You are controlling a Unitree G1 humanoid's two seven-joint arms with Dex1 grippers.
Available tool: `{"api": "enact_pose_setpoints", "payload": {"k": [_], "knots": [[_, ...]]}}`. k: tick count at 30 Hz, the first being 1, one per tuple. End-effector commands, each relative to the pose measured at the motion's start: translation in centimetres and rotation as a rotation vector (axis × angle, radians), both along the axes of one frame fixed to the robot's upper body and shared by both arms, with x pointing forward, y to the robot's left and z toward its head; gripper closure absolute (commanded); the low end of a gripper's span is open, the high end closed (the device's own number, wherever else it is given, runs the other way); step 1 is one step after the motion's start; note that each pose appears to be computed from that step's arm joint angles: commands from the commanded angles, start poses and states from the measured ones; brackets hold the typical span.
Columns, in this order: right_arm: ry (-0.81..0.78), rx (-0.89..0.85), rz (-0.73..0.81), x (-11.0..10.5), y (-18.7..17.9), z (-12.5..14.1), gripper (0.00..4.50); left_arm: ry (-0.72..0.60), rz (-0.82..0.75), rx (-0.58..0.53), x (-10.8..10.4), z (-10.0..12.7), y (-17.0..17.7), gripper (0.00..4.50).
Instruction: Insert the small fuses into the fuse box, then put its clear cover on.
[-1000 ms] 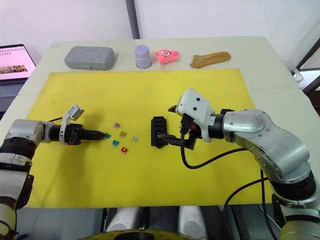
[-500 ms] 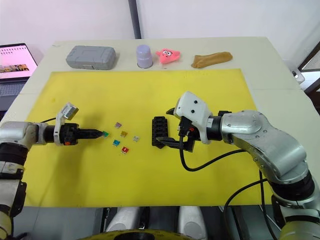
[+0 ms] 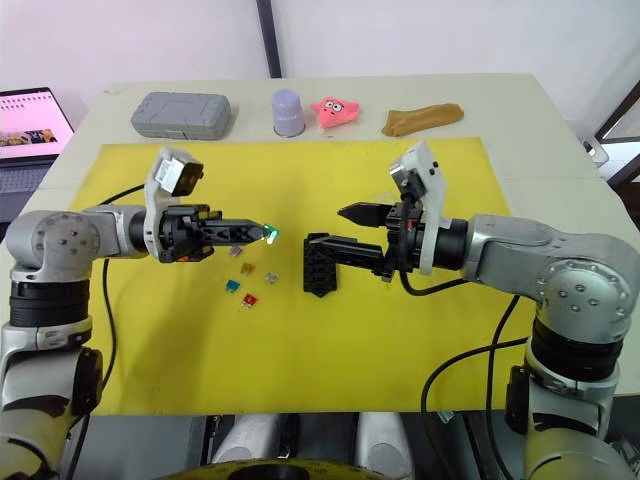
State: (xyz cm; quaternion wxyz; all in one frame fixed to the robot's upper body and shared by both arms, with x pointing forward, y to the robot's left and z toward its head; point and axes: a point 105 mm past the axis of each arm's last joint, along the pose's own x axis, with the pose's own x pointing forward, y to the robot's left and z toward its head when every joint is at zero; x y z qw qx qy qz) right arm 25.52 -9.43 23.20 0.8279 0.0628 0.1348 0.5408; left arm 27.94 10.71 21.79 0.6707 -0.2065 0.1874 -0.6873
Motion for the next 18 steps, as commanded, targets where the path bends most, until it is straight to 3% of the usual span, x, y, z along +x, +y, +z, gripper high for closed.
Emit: {"api": "enact_pose_setpoints", "payload": {"k": [1, 3, 12, 15, 18], "knots": [[-0.029, 0.048, 0.043, -0.7, 0.7, 1.5, 0.58, -0.066, -0.01, -0.019, -0.2, 1.3, -0.3, 4.5], [-0.009, 0.062, 0.064, -1.0, 1.5, 1.5, 1.32, -0.087, -0.015, -0.01, -0.2, 1.3, -0.6, 4.5], [0.118, 0.174, 0.043, -0.2, 3.5, 1.3, 1.32, -0.129, -0.016, -0.019, 0.1, 1.8, -1.2, 4.5], [0.139, 0.187, 0.022, 0.1, 3.5, 1.5, 2.18, -0.132, -0.021, -0.024, 0.0, 1.7, -1.4, 4.5], [0.15, 0.181, 0.032, -0.1, 3.7, 1.4, 2.18, -0.131, -0.02, -0.028, 0.0, 1.6, -1.5, 4.5]]}}
